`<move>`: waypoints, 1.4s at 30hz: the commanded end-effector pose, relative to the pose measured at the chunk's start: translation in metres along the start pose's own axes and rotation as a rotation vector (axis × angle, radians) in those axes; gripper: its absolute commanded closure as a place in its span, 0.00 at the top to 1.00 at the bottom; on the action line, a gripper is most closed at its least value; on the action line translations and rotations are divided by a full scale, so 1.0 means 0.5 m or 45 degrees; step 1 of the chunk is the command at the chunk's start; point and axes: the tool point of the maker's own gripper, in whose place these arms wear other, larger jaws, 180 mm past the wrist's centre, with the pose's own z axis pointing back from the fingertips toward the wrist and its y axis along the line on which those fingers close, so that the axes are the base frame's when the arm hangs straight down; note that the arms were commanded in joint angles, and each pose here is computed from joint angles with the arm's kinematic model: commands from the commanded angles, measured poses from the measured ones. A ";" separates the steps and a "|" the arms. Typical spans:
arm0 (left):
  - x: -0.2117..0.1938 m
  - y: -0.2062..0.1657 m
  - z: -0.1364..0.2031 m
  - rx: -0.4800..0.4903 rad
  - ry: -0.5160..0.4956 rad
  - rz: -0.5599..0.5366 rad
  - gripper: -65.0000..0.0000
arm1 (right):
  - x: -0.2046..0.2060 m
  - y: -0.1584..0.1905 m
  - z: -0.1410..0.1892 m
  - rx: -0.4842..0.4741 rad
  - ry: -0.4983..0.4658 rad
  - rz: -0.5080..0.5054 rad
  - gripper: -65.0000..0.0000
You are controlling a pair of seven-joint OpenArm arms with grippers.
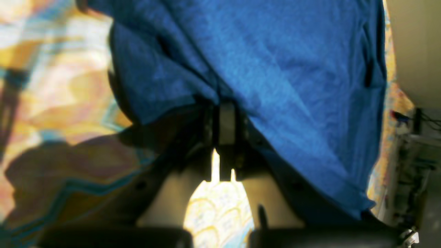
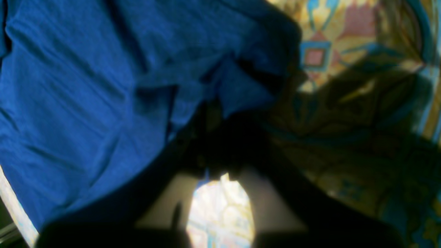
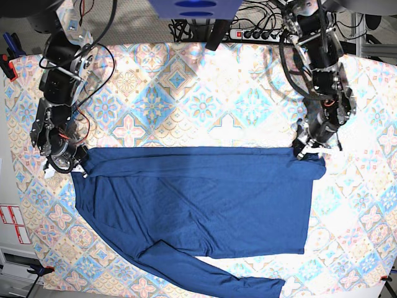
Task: Fold the T-shirt properly
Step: 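Pull the shirt back toward the robot with both grippers, flattening it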
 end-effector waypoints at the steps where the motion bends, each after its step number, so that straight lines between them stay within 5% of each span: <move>1: 0.045 -0.024 0.010 -0.043 -0.068 -0.041 0.00 | 0.032 -0.004 0.015 0.008 -0.054 0.003 0.01; 4: 0.052 -0.022 0.031 -0.038 -0.082 -0.085 0.00 | 0.053 -0.033 0.048 0.006 -0.134 -0.018 0.01; 14: 0.000 0.024 0.126 0.035 -0.068 -0.210 0.00 | -0.021 -0.095 0.129 0.056 -0.089 -0.022 0.01; 28: -0.085 0.106 0.296 0.183 0.006 -0.319 0.00 | -0.128 -0.197 0.231 -0.056 -0.035 0.126 0.00; 42: -0.136 0.150 0.335 0.244 0.086 -0.283 0.00 | -0.167 -0.277 0.275 -0.162 0.001 0.112 0.01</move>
